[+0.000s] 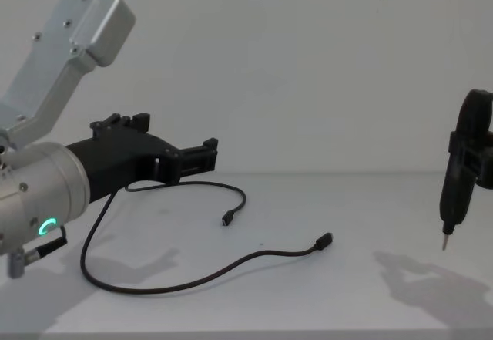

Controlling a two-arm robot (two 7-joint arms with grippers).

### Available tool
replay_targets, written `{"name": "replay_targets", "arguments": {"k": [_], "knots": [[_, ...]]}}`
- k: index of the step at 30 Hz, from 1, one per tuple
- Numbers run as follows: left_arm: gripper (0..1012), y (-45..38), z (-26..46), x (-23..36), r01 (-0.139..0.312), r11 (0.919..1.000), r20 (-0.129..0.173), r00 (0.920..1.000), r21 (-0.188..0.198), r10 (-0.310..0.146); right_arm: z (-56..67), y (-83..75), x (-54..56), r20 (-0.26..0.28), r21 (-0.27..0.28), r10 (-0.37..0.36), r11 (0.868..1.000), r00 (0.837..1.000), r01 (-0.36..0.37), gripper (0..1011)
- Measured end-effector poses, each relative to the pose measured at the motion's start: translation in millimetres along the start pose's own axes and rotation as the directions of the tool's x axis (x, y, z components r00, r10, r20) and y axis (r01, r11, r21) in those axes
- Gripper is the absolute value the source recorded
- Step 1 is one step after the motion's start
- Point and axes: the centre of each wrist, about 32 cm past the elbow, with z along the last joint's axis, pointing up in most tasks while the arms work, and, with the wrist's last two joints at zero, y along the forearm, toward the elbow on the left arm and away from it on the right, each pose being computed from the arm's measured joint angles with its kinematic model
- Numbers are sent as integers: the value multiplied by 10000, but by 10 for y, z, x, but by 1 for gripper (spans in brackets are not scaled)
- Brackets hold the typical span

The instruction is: Pick up the data cable with the one hand.

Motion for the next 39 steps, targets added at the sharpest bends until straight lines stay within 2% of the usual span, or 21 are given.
{"name": "replay_targets", "arguments": {"k": [5,11,14,15,18,19,21,22,25,26,27,28,30,31,32,34,35,36,38,39], "knots": [[1001,-40,21,27,455,9990,172,9988,-37,-454,0,0,0,0,0,-1,10000,10000,1,269],[1001,-104,67,82,1242,9922,473,9911,90,-1245,0,0,0,-1,0,0,10000,10000,0,269],[1001,-132,94,111,1657,9858,634,9839,255,-1670,0,0,0,-1,0,0,10000,10000,0,269],[1001,-149,109,129,1922,9806,730,9782,382,-1946,0,0,0,-1,0,0,10000,10000,0,269],[1001,-172,130,152,2246,9729,853,9697,555,-2287,0,0,0,0,0,0,10000,10000,0,269],[1001,-188,145,167,2463,9668,932,9632,688,-2520,0,0,0,0,0,0,10000,10000,0,269],[1001,-204,160,182,2710,9588,1002,9551,850,-2788,0,0,0,0,0,-1,10000,10000,1,269],[1001,-223,177,199,2962,9496,1085,9456,1026,-3066,0,0,0,0,0,0,10000,10000,0,269],[1001,-248,197,219,3284,9358,1176,9319,1282,-3432,0,0,0,0,0,-1,10000,10000,1,269],[1001,-269,213,236,3495,9254,1245,9216,1463,-3677,0,0,0,-1,0,0,10000,10000,0,269],[1001,-278,219,244,3595,9202,1270,9165,1550,-3794,0,0,0,-1,0,0,10000,10000,0,269],[1001,-301,231,258,3831,9065,1312,9037,1772,-4076,0,0,0,-1,0,0,10000,10000,0,269],[1001,-322,242,269,4033,8936,1343,8918,1972,-4321,0,0,0,0,-1,0,10000,10000,0,269],[1001,-333,247,274,4166,8846,1341,8839,2095,-4480,0,0,0,0,0,0,10000,10000,0,269],[1001,-358,256,288,4361,8696,1359,8706,2316,-4728,0,0,0,-1,0,0,10000,10000,0,269],[1001,-381,263,298,4543,8544,1358,8576,2522,-4961,0,0,0,-1,0,0,10000,10000,0,269],[1001,-405,264,304,4727,8380,1339,8439,2726,-5195,0,0,0,-1,0,0,10000,10000,0,269],[1001,-417,262,306,4834,8278,1308,8359,2847,-5331,0,0,0,0,0,0,10000,10000,0,269],[1001,-439,260,313,4950,8151,1286,8258,3009,-5491,0,0,0,0,1,0,10000,10000,0,269],[1001,-462,253,317,5092,7990,1233,8137,3198,-5680,0,0,0,-1,0,0,10000,10000,0,269]]}}
